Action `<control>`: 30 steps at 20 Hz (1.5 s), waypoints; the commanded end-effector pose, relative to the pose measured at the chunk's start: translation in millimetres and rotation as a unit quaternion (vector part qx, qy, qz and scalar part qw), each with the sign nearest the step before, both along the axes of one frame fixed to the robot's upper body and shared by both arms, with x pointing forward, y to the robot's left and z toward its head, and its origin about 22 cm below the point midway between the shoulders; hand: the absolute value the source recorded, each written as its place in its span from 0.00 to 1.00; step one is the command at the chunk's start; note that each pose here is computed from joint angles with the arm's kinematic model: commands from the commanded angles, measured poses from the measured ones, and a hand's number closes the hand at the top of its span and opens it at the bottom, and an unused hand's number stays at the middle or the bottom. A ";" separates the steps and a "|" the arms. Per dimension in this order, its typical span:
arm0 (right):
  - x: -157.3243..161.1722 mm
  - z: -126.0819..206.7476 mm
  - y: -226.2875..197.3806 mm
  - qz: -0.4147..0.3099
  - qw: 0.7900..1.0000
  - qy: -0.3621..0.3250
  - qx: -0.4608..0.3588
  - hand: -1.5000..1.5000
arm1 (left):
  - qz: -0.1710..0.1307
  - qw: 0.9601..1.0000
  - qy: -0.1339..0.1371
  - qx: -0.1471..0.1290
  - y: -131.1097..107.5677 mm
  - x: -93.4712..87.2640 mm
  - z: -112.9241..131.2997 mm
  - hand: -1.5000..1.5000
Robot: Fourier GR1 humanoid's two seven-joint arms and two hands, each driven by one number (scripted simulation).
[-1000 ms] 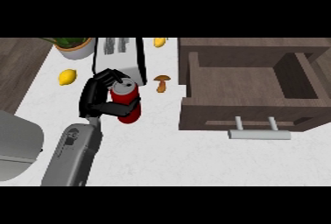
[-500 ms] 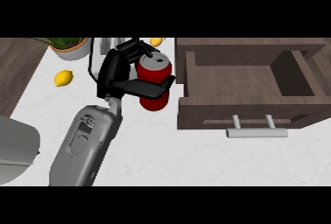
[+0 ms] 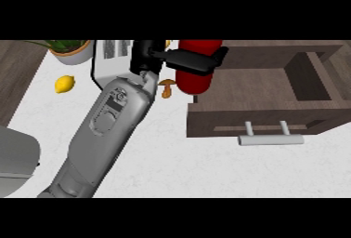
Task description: Pick up the can, place it into the drawer and close the drawer
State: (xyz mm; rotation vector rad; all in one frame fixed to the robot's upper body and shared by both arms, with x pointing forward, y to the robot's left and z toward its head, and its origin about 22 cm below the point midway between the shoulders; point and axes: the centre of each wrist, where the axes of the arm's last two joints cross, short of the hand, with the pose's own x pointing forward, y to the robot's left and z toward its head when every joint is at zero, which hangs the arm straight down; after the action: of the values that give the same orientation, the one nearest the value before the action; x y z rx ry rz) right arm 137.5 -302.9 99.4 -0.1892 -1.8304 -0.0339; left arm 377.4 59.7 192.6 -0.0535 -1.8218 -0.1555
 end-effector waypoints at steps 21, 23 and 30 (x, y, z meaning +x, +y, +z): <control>20.6 0.9 9.3 0.021 1.000 0.004 -0.005 0.00 | 0.032 0.998 0.018 0.055 -79.0 40.2 43.7 1.00; 22.0 -3.1 -0.8 0.016 1.000 0.000 -0.008 0.00 | 0.021 0.997 0.012 0.071 -81.1 43.7 53.4 1.00; 24.4 12.8 1.4 0.022 1.000 -0.008 0.001 0.00 | 0.032 0.996 0.035 0.081 -85.0 41.6 32.2 1.00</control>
State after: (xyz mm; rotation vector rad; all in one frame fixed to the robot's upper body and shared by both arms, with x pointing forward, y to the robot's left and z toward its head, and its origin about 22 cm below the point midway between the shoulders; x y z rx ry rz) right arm 166.1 -302.2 105.8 -0.1551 -1.8411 0.0061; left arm 421.4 -19.4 226.2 0.0800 -1.7489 -0.2463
